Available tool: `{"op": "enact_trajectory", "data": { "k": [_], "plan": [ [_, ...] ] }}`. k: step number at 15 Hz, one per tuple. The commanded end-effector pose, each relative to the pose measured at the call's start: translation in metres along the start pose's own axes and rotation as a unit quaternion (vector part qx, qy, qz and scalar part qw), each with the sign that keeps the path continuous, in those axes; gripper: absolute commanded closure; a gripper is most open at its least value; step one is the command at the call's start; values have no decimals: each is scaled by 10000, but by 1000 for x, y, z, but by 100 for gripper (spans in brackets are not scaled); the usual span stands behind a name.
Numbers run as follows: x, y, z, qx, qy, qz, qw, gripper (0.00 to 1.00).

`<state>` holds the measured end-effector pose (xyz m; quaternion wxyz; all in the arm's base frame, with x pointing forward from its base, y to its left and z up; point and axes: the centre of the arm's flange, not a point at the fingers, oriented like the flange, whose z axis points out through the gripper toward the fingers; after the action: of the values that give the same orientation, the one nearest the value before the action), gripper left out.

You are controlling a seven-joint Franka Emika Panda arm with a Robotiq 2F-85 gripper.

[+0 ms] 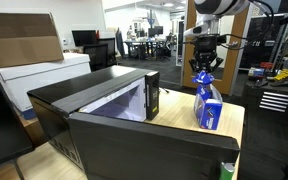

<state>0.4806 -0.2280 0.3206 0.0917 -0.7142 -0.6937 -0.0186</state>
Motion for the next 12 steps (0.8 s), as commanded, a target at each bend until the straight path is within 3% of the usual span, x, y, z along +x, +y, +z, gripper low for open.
{"op": "enact_trajectory", "data": {
  "k": [1, 12],
  "plan": [
    [-10, 3, -1, -25, -93, -285, 9995, 97],
    [-41, 0, 9, 236, -266, -1216, 9919, 97]
  ]
}}
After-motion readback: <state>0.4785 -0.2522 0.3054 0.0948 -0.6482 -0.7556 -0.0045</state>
